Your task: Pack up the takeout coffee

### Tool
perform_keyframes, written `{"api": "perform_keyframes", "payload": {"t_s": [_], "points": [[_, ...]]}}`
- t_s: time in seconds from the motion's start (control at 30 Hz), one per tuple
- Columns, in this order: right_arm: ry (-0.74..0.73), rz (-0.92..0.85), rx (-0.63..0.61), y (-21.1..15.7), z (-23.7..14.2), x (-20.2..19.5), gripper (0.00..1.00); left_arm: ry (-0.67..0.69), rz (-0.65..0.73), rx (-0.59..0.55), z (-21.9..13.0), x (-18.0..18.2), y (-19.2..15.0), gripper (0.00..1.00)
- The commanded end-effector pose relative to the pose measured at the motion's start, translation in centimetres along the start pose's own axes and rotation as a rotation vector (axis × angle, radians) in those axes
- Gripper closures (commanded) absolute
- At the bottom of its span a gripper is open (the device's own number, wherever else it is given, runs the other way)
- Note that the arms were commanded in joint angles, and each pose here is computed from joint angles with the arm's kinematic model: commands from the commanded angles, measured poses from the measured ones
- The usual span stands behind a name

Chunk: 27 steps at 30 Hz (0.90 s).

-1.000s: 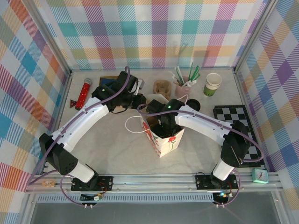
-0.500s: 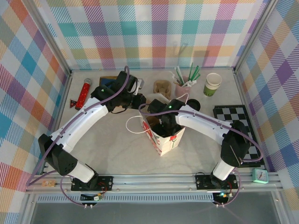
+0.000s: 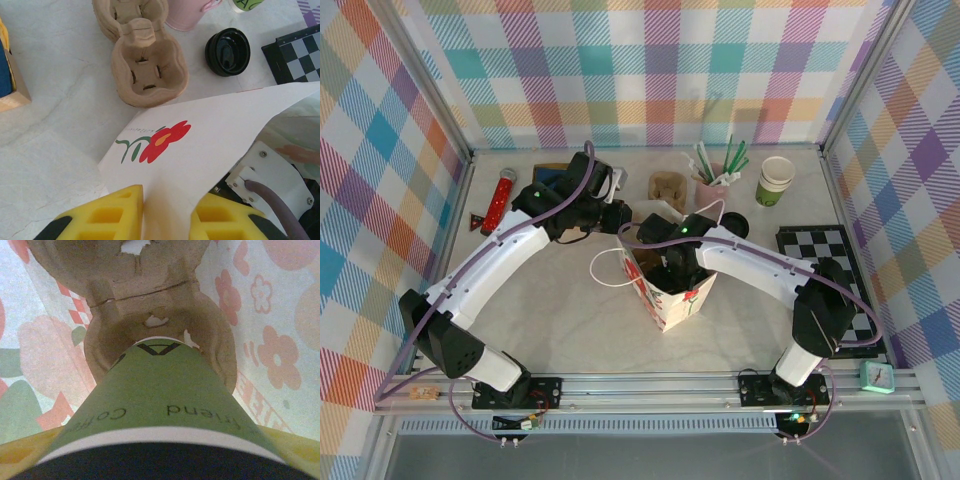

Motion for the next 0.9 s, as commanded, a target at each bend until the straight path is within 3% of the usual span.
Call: {"api": "perform_keyframes", "payload": {"t_s": [0.0, 0.87], "points": [[-0.002, -0.006, 0.004, -0.20, 0.07, -0.36, 0.68, -0.044, -0.001, -0.037, -1.78, -0.80, -0.07, 0.77], [0.002, 0.000, -0.023, 0.60, 0.25, -0.59, 0.69, -0.051, 0.000, -0.026, -1.42, -1.08, -0.32, 0.77]]}}
Point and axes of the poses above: each hand's point on the last joint's axis, 136 mm out from that joint toward the fingers, its own z axis out along the fingers, its own x axis along the line the jaws close on, y = z × x, the point moved 9 cm from there along -z, back along the fingers, and after that the axes turned 1 degree about -z, right-handed, at the moved point
